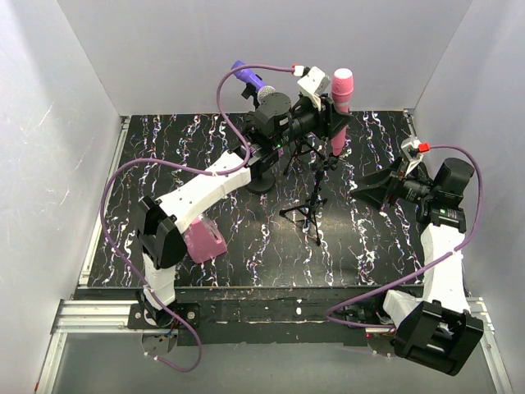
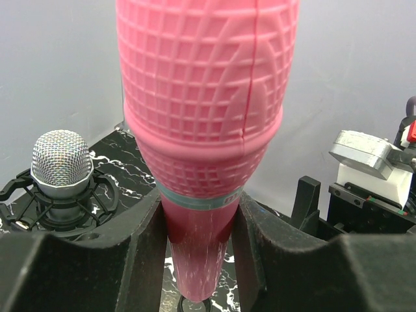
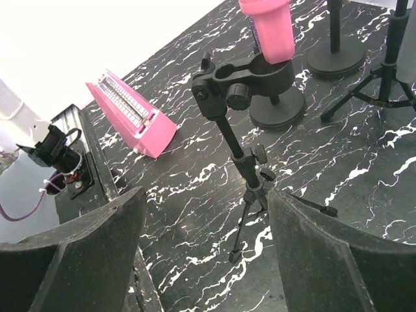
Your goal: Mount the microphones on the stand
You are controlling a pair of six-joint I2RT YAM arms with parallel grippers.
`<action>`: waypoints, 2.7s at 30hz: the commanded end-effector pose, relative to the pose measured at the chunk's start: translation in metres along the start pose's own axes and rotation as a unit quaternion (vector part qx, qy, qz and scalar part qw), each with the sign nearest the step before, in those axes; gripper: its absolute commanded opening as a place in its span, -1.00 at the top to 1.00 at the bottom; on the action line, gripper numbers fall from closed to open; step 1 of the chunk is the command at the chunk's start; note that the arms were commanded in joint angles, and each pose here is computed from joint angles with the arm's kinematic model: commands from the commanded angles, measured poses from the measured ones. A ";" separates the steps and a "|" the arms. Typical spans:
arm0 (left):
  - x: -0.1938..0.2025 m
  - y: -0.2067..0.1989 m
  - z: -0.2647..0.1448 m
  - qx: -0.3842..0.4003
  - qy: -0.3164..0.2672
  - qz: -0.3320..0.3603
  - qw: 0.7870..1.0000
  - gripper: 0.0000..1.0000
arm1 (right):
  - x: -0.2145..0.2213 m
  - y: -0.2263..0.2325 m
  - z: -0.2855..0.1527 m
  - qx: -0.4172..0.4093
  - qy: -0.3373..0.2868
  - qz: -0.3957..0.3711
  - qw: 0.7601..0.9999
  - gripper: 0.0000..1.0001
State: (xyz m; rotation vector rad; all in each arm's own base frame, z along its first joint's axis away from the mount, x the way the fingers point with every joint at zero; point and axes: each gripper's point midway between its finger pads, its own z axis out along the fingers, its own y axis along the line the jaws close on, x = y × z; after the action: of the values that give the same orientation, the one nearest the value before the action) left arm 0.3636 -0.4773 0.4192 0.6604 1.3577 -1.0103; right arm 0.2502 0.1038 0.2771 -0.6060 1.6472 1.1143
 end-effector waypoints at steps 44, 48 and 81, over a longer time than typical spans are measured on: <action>0.065 0.007 -0.033 -0.005 0.094 0.026 0.995 1.00 | -0.011 -0.072 0.055 0.089 -0.059 0.092 0.990 0.31; 0.084 0.012 -0.033 -0.008 0.134 0.026 0.991 1.00 | -0.003 -0.068 0.075 0.061 -0.042 0.108 0.991 0.38; 0.152 0.030 -0.035 -0.031 0.294 0.012 0.955 1.00 | 0.032 -0.078 0.062 0.121 -0.035 0.145 0.981 0.18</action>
State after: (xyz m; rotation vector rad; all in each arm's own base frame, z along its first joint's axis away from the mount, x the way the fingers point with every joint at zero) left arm 0.3623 -0.4830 0.3670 0.8483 1.5117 -0.9047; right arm 0.3286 0.1412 0.2101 -0.1283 1.8529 1.2172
